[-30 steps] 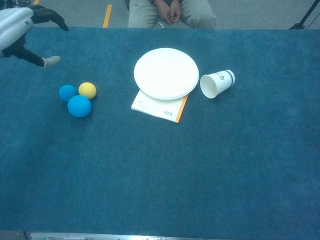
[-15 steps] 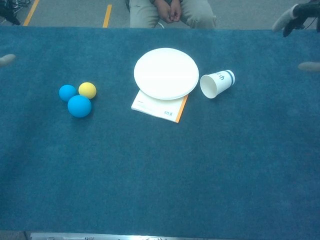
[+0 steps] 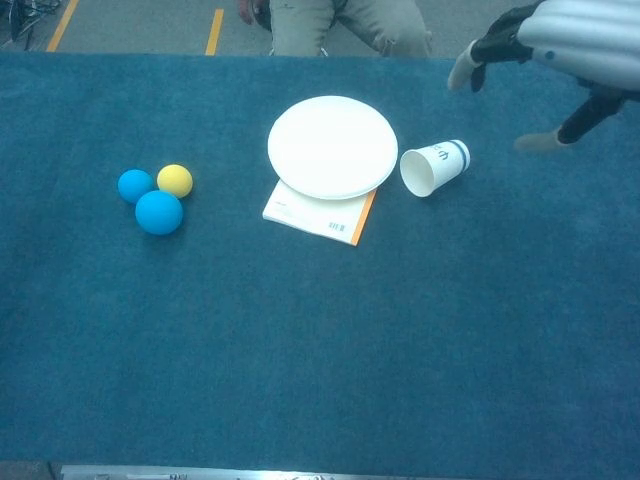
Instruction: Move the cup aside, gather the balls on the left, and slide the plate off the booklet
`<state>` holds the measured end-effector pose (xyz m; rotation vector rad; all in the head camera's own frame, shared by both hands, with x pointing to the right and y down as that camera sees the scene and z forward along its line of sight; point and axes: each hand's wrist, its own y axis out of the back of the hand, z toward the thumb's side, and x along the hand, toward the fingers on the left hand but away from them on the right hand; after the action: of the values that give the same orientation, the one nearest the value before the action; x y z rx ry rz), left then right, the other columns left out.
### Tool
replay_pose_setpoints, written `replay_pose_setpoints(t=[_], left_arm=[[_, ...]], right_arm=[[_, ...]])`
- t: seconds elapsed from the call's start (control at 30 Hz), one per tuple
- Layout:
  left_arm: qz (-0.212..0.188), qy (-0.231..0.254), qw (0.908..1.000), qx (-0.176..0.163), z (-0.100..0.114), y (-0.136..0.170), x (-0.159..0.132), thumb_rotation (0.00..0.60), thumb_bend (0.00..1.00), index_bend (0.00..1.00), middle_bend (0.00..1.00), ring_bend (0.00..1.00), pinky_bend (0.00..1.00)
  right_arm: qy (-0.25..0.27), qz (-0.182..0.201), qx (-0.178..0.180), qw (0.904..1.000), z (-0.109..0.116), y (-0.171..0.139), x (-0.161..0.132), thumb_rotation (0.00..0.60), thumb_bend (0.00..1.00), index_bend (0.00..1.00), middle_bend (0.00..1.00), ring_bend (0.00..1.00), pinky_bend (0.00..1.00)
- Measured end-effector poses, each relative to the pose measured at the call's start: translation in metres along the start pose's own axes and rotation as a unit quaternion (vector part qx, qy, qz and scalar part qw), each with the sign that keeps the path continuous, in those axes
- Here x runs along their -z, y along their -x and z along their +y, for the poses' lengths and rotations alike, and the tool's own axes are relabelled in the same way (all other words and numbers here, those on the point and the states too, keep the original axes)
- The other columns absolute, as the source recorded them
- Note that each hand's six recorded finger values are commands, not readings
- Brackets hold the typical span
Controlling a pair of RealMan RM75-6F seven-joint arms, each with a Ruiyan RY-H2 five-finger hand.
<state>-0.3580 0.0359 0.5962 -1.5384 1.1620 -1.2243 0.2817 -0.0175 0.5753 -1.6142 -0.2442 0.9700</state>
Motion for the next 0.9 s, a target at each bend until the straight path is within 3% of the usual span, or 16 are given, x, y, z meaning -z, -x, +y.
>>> replay_pose_setpoints(t=[0.53,0.9], left_arm=[[-0.018,-0.011,0.9997,0.013,-0.001,0.016,-0.006,0.600,0.28,0.26,0.17,0.07,0.09],[-0.007,-0.011,0.9999,0.010,0.003,0.024,0.000,0.600,0.28,0.26,0.16,0.07,0.09]], right_arm=[[-0.050,0.076,-0.067,0.9936,-0.011,0.074,-0.057,0.600,0.17,0.10,0.26,0.09,0.23],[-0.069,0.099,-0.091,0.9884,-0.025,0.125,-0.103,0.600,0.17,0.09,0.26,0.08,0.22]])
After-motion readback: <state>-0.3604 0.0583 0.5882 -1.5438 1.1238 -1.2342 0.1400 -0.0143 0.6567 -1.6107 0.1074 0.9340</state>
